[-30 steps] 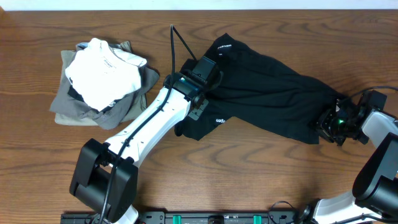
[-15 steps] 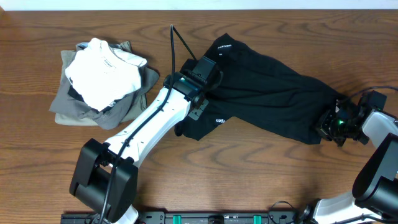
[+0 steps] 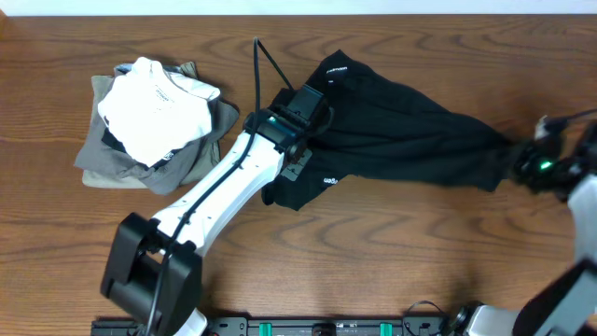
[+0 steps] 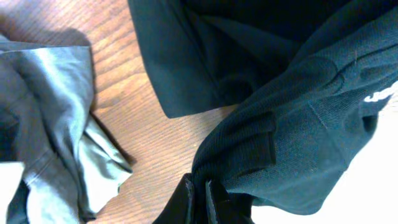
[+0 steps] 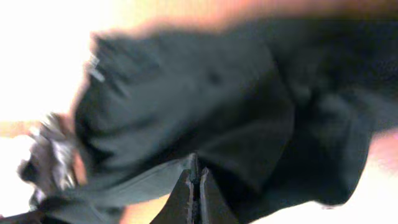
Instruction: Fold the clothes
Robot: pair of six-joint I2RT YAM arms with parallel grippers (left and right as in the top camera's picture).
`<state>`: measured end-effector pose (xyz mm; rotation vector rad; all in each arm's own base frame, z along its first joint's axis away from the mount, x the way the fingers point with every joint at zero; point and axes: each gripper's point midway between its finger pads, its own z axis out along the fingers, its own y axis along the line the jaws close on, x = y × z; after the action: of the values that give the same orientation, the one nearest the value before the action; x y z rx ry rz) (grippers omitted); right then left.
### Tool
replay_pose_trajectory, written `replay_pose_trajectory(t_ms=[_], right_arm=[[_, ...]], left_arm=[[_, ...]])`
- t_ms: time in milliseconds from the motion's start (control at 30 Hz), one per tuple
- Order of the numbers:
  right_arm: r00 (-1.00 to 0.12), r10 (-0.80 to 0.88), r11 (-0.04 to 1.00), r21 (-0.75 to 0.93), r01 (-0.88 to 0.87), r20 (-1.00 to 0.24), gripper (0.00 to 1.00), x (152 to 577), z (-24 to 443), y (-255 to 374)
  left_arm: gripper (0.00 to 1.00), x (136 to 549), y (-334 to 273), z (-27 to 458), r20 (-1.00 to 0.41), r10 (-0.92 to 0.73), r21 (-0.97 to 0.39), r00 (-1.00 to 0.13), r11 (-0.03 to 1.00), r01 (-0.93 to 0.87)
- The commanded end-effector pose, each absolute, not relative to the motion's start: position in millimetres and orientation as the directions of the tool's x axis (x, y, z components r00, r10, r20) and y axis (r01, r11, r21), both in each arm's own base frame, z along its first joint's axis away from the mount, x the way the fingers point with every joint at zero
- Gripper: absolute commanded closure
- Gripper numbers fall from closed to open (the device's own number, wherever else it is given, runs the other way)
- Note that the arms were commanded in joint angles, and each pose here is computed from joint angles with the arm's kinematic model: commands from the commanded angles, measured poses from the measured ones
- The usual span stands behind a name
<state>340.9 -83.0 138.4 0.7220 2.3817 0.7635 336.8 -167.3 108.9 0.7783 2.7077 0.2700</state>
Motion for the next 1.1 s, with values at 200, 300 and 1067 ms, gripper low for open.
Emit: replay_pose_trajectory(t_ms=[200,300,1067], right_arm=[[-0.456,0.665,0.729,0.646,0.226,-0.592,0.99,341,335,-127],[-0.378,0.643,0.762,0.608,0.224,-0.666,0.99,333,382,-140],[-0.195,0.497,0.845,0.421,0.331,-0.845,0.99,239,522,-112]], left_arm=[[0.94,338,-166,227,-0.540,0.429,0.207,-0.724,0.901,0.380],[0.94,329,-163,267,-0.617,0.416,0.187,-0.668,0.902,0.389],[0.94,218,-118,557,-0.938,0.340,0.283,-0.065,0.862,0.421]])
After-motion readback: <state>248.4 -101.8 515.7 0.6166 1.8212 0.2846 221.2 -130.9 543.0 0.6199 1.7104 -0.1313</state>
